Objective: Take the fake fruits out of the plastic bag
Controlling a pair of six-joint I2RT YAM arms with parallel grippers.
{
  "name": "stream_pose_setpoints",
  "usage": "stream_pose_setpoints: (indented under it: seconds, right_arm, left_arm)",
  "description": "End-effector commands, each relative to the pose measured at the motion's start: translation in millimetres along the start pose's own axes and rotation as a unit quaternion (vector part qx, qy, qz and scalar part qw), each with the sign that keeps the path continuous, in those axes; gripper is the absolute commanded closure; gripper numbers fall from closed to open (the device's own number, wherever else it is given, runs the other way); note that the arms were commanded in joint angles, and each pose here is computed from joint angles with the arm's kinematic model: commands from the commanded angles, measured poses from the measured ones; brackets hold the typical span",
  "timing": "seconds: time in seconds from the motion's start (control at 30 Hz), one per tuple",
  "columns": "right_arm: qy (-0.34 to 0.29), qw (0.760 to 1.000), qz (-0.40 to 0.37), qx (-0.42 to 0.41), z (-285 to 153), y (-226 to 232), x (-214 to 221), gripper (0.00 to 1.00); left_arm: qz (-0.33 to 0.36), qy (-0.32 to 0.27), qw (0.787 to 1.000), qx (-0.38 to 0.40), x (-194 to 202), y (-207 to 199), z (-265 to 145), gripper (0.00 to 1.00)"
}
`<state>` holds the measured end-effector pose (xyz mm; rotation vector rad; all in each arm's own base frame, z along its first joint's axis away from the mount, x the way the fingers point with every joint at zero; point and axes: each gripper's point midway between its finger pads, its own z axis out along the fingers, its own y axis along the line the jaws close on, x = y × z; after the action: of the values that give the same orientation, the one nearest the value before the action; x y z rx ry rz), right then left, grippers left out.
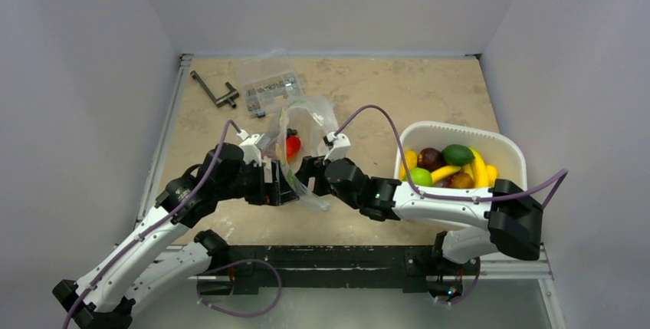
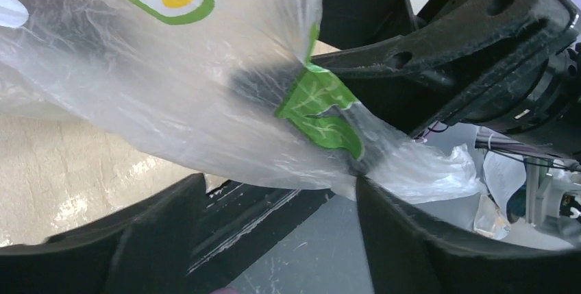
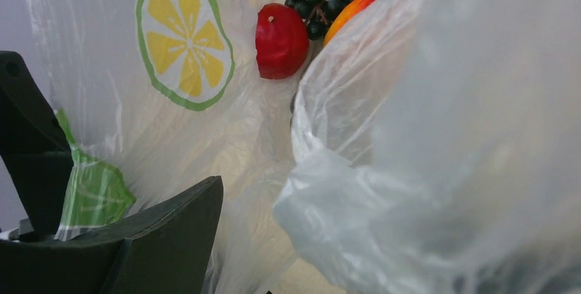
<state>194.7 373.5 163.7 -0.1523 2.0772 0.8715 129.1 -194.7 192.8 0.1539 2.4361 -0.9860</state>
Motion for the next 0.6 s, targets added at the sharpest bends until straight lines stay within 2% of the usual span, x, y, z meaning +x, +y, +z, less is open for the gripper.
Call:
stream_pose_setpoints:
  seconds: [0.0,0.13,0.2,0.23,0.3,0.4,0.5,0.57]
  right_arm:
    - [-0.019,0.998,0.035,-0.041,3,27,-11,0.25]
    - [-0.024,0.998,0.034,-0.048,0,28,-13,0.26]
    - [-0.023,0.998,0.035,-0.048,-2,28,-14,0.28]
    - [-0.024,0.998,0.035,-0.049,-4,28,-15,0.28]
    - [-0.027,0.998,0.035,-0.05,-8,26,-17,0.31]
    - [-0.024,0.997,0.029,-0.073,-13,33,-17,0.4]
    - [-0.028,0.996,0.021,-0.085,-19,33,-19,0.66]
    - [-0.024,0.994,0.014,-0.109,-24,39,-19,0.77]
  left_arm:
    - [-0.009,-0.026,1.0,0.016,-8,-6,3,0.28]
    - [-0.015,-0.042,0.999,-0.008,-10,5,3,0.49]
    - [-0.017,-0.053,0.998,-0.022,-10,11,1,0.69]
    - [-0.019,-0.056,0.998,-0.031,-10,15,0,0.77]
    - [-0.034,-0.069,0.994,-0.078,-11,32,-4,1.0]
    - [-0.055,-0.077,0.986,-0.138,-7,54,-13,1.0]
    - [-0.069,-0.082,0.978,-0.179,0,69,-28,1.0]
    - [-0.074,-0.094,0.974,-0.191,4,75,-41,1.0]
